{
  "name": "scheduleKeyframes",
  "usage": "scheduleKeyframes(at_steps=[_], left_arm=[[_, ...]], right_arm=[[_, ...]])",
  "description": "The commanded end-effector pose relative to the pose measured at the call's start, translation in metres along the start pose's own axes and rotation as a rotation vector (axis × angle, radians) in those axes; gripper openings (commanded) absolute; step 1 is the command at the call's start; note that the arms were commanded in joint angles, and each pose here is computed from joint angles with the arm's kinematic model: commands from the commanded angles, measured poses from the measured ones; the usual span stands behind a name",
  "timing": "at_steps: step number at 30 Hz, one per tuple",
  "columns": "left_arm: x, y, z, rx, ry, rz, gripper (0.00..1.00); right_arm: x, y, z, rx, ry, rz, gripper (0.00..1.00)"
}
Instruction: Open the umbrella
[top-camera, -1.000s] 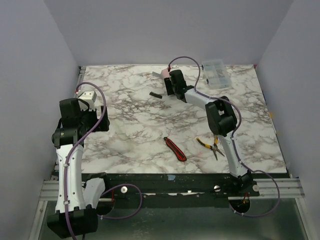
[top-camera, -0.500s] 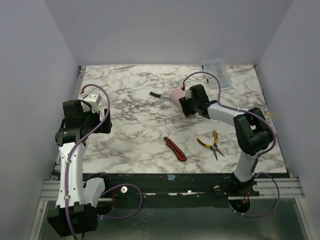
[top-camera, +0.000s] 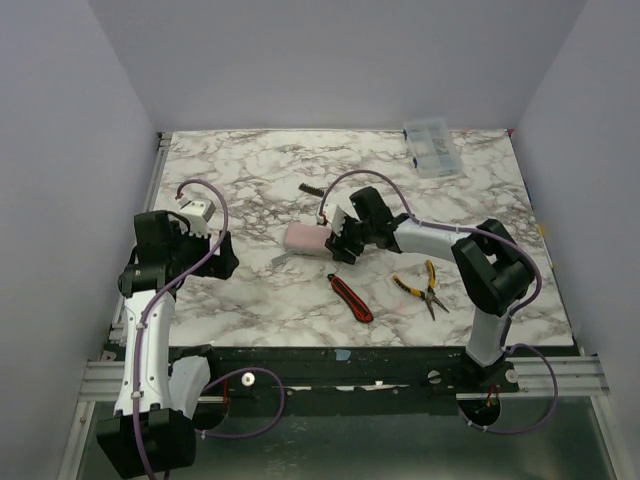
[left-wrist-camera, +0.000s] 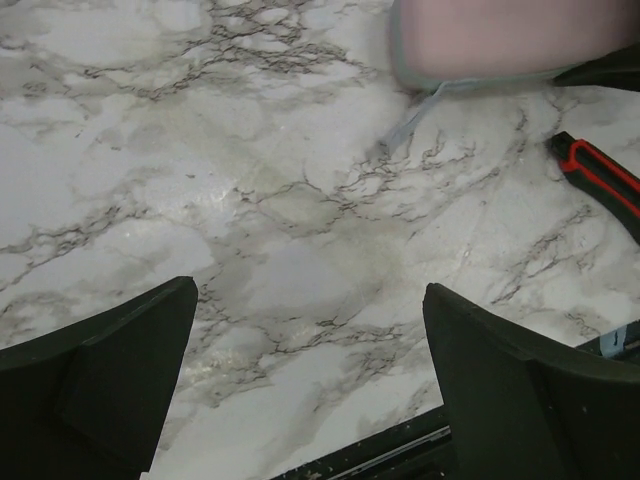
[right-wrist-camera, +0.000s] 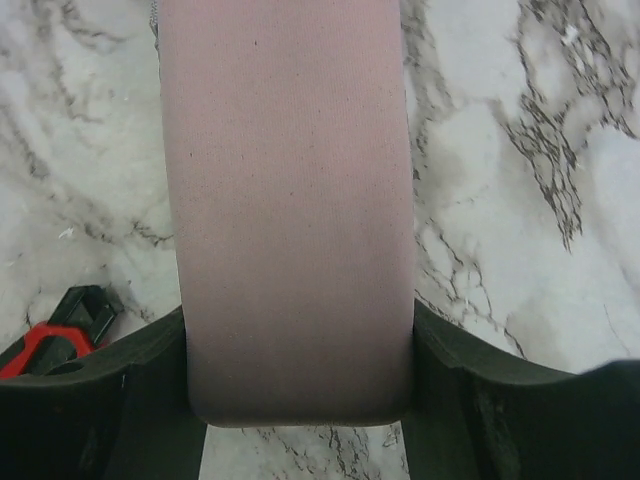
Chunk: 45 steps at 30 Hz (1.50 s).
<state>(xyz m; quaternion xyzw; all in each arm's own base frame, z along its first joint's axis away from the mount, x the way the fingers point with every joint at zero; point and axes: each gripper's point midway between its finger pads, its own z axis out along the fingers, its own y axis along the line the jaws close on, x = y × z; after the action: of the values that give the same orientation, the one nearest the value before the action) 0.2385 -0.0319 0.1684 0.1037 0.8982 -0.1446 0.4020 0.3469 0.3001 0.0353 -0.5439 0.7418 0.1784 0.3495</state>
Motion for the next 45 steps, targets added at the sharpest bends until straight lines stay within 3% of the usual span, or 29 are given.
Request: scheduleKeyframes(at_steps=[1, 4, 8, 14, 17, 20, 23, 31, 42, 45], left_arm=[[-0.018, -0.034, -0.001, 0.190, -0.104, 0.081, 0.99], [-0.025, -0.049, 0.003, 0.252, -0.153, 0.141, 0.98], [-0.030, -0.074, 0.015, 0.309, -0.233, 0.221, 0.94], [-0.032, -0.113, 0.037, 0.353, -0.338, 0.151, 0.86], [-0.019, -0.121, 0.056, 0.354, -0.299, 0.086, 0.76], [-0.017, -0.129, 0.071, 0.348, -0.281, 0.061, 0.71], [-0.004, -0.134, 0.091, 0.332, -0.218, 0.041, 0.64], [0.027, -0.137, 0.122, 0.319, -0.134, 0.046, 0.55], [0.035, -0.146, 0.156, 0.312, -0.042, 0.064, 0.46], [0.044, -0.152, 0.159, 0.330, -0.016, 0.067, 0.45]], right_arm=[[0.037, 0.044, -0.002, -0.249, 0.069, -0.216, 0.58], [0.048, 0.045, -0.007, -0.267, 0.109, -0.278, 0.60], [0.067, 0.036, -0.021, -0.265, 0.173, -0.219, 0.55], [0.097, 0.036, -0.054, -0.290, 0.198, -0.259, 0.54], [0.105, 0.043, -0.062, -0.307, 0.205, -0.307, 0.59], [0.101, 0.042, -0.066, -0.297, 0.207, -0.275, 0.78], [0.077, 0.033, -0.069, -0.268, 0.182, -0.183, 0.90], [0.025, 0.007, -0.073, -0.170, 0.086, -0.109, 0.91], [0.034, 0.003, -0.052, -0.172, 0.089, -0.103, 0.91], [0.027, 0.005, -0.056, -0.173, 0.065, -0.112, 0.97]])
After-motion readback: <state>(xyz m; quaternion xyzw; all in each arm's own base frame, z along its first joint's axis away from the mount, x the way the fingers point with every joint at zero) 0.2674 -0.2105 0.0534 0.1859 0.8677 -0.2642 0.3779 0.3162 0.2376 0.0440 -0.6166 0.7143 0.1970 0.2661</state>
